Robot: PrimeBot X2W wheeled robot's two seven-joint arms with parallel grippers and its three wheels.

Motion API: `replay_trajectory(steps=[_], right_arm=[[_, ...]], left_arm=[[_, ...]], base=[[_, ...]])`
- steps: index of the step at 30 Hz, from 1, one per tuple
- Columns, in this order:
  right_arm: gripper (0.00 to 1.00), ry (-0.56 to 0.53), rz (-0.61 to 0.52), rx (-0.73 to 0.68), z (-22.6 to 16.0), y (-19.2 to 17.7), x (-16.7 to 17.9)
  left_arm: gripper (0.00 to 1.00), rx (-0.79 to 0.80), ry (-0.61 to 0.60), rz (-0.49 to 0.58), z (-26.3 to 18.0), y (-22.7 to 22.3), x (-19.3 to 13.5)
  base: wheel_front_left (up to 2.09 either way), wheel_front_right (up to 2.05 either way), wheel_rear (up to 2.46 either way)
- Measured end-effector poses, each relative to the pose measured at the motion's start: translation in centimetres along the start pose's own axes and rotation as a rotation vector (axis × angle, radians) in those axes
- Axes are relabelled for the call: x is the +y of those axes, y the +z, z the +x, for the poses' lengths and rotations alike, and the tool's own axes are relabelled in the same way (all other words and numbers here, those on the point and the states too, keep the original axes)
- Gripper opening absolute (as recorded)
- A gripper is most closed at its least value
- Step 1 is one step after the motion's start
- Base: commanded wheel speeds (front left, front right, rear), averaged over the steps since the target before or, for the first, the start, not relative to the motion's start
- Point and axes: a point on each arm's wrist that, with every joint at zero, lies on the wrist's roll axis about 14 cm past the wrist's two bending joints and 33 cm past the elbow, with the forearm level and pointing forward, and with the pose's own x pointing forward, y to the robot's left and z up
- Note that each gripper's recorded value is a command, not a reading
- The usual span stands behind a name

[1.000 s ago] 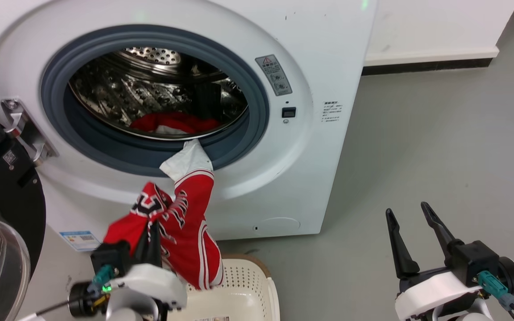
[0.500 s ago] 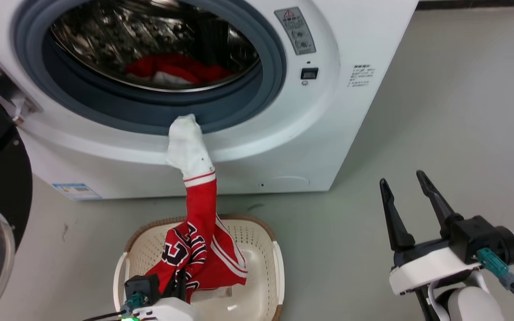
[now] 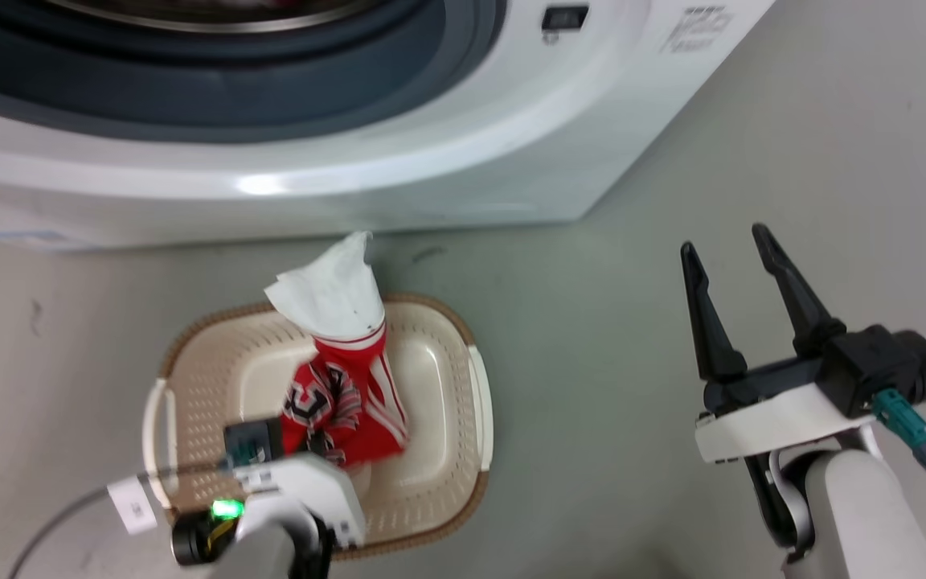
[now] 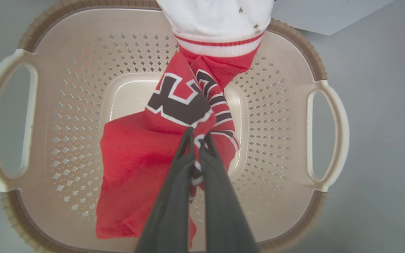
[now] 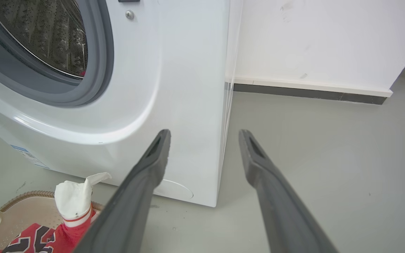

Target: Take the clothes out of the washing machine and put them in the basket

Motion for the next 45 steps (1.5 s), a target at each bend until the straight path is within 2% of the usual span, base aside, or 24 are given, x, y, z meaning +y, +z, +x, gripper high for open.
replay_trajectory(steps=[9,15,16,17,18,19,24,30,45], right_arm=[[1.0,0.002,0.009,0.102,2.4,-5.5,-0.6],[1.0,-0.008,0.017,0.151,2.7,-7.8,-1.2],[1.0,-0.011,0.017,0.154,2.7,-7.9,-1.3],[1.0,-0.014,0.019,0.155,2.8,-8.0,-1.5],[1.0,-0.017,0.018,0.156,2.7,-8.0,-1.6],[1.0,-0.02,0.018,0.157,2.7,-8.0,-1.7],[1.0,-0.029,0.017,0.131,2.6,-6.8,-2.0],[1.0,-0.041,0.007,0.074,1.7,-3.8,-2.2],[1.0,-0.044,-0.027,-0.059,-2.8,2.9,-1.1]], left_arm=[[0.0,0.058,0.053,-0.003,7.0,0.6,1.6],[0.0,0.092,0.07,-0.005,9.7,0.1,1.8],[0.3,0.093,0.074,-0.006,10.0,0.2,1.8],[0.48,0.095,0.079,-0.008,10.3,0.2,1.9],[0.85,0.097,0.08,-0.011,10.4,0.2,1.8],[1.0,0.098,0.083,-0.01,10.5,0.2,1.9],[1.0,0.048,0.081,-0.006,10.2,2.1,1.7],[1.0,-0.004,0.076,-0.012,6.9,3.0,1.9],[1.0,-0.363,-0.001,0.023,-2.9,11.3,-0.2]], base=[[0.0,0.0,0.0],[0.0,0.0,0.0],[0.0,0.0,0.0],[0.0,0.0,0.0],[0.0,0.0,0.0],[0.0,0.0,0.0],[0.0,0.0,0.0],[0.0,0.0,0.0],[0.0,0.0,0.0]])
